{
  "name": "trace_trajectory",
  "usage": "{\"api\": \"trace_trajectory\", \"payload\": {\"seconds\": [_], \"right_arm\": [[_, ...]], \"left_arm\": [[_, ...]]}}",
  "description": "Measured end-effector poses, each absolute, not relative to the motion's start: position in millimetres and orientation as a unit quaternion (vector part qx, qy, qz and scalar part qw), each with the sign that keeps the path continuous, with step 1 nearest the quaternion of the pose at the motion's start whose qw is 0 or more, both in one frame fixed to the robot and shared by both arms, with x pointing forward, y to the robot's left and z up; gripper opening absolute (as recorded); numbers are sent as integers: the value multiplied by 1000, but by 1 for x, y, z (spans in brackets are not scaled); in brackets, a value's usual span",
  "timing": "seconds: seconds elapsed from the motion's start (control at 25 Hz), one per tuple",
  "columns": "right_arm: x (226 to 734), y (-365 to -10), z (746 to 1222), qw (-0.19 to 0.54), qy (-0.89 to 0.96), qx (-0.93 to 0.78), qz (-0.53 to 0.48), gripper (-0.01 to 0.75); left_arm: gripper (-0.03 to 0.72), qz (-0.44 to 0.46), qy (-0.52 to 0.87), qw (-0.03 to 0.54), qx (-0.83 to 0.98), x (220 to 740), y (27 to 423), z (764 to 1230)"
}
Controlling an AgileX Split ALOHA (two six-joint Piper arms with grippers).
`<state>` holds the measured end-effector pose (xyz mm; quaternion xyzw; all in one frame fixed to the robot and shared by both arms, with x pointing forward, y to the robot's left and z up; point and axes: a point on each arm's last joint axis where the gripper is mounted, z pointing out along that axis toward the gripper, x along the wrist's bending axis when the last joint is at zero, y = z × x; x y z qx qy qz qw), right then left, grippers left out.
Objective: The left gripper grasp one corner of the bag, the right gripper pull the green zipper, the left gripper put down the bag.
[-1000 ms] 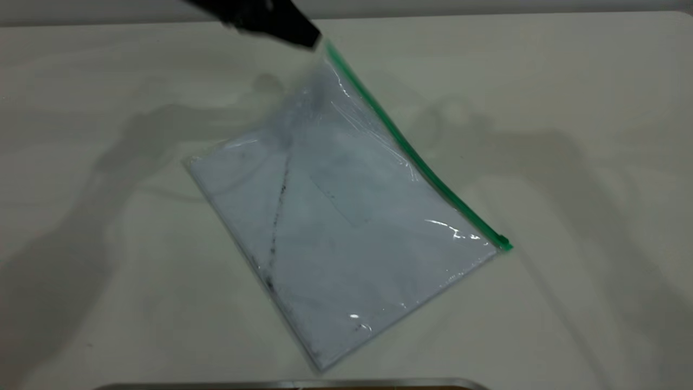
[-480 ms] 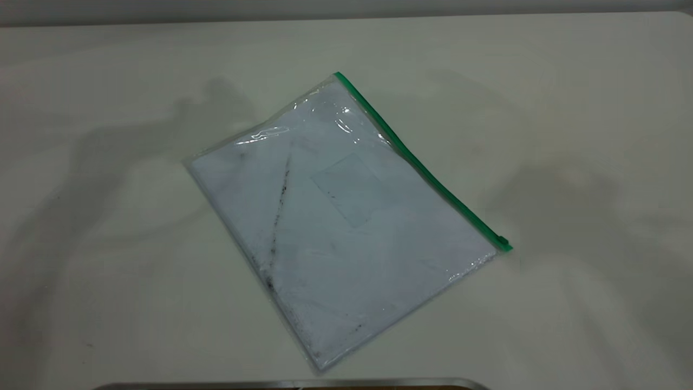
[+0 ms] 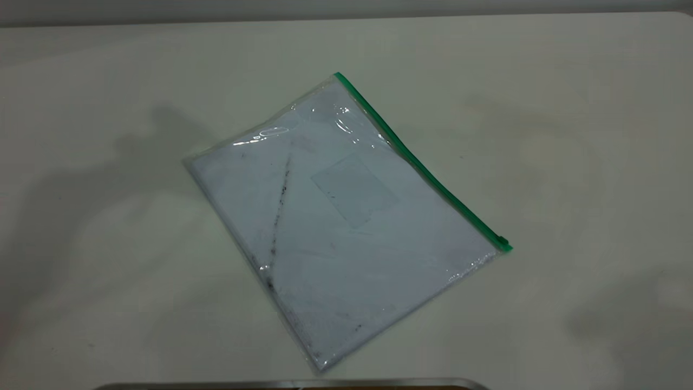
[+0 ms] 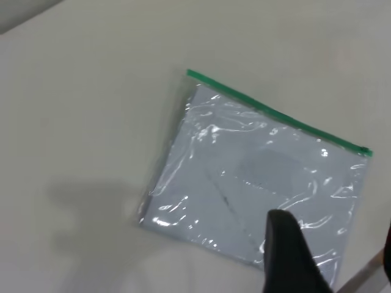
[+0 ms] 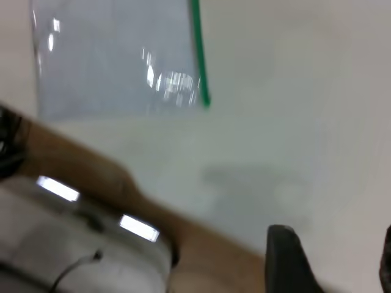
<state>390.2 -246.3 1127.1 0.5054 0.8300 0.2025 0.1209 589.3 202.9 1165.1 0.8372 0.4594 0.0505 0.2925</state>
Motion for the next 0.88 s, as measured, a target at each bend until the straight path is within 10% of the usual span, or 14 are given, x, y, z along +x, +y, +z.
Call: {"api": "trace_trajectory", "payload": {"seconds": [0.4,0.88], "right_arm": [[330,-265,1021,41,817,564,112,402],[322,-269,1020,103,804,558,177,402]], "left_arm": [[411,100,467,237,846,543,186,1178],[411,3,522,136,842,466,201,1105]]}}
